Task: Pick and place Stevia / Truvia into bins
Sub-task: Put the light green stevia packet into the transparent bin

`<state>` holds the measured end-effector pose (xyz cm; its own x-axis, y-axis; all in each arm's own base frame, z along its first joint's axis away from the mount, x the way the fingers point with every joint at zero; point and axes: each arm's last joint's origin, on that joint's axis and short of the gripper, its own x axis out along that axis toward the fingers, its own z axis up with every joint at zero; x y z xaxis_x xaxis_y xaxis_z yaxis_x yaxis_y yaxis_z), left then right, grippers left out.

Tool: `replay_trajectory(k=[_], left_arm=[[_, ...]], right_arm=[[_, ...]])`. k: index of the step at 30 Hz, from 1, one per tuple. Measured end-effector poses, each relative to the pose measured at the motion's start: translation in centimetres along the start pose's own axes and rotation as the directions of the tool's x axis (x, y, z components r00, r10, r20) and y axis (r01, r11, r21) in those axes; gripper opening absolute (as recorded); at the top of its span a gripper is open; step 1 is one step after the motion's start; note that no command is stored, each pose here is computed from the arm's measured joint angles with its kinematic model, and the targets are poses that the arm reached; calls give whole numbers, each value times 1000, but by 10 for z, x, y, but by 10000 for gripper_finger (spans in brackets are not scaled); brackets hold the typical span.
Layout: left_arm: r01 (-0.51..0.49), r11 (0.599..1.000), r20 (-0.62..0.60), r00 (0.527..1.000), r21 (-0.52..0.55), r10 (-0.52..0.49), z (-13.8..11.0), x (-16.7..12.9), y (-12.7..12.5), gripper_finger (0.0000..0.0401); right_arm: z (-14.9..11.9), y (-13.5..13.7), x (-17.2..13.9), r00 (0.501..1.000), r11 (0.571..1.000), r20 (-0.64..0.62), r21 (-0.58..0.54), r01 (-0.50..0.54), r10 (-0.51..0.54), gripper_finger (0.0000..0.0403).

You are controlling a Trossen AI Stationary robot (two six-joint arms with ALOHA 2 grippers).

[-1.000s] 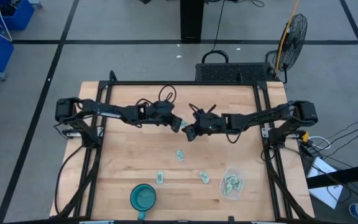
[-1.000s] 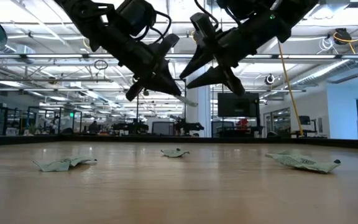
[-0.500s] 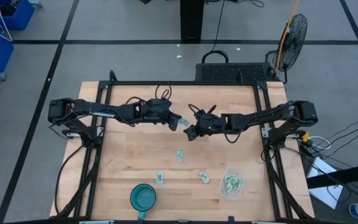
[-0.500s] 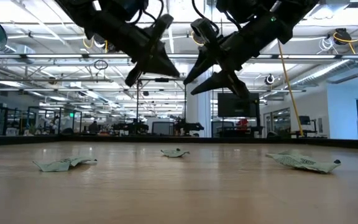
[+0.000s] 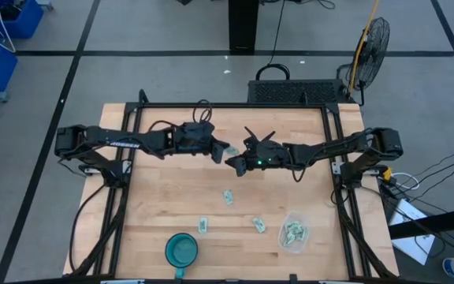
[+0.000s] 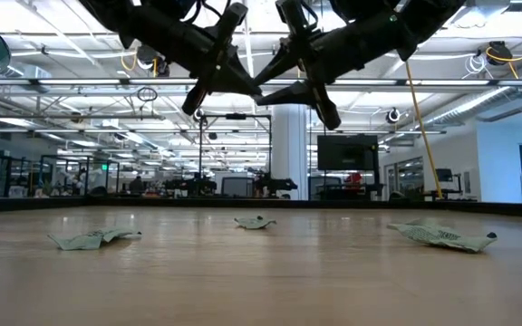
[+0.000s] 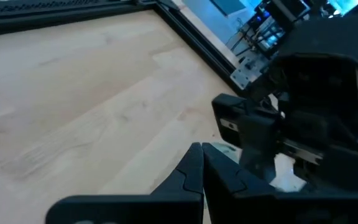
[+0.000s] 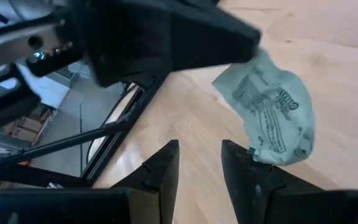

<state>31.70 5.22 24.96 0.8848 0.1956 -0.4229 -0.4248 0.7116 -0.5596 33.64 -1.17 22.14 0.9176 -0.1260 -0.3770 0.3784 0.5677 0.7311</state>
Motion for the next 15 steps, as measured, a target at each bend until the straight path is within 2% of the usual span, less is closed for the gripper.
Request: replay_trajectory(k=[10, 15], left_arm=[[31, 999, -2, 1000, -7, -31, -3, -7, -10, 0], [6, 1000, 40, 999, -3, -6, 5, -24, -15, 0]], right_arm=[[-2, -2, 0, 1000, 998, -18, 54, 19, -19, 116], [-3, -1, 0, 998, 998, -58, 56, -8, 12, 116]])
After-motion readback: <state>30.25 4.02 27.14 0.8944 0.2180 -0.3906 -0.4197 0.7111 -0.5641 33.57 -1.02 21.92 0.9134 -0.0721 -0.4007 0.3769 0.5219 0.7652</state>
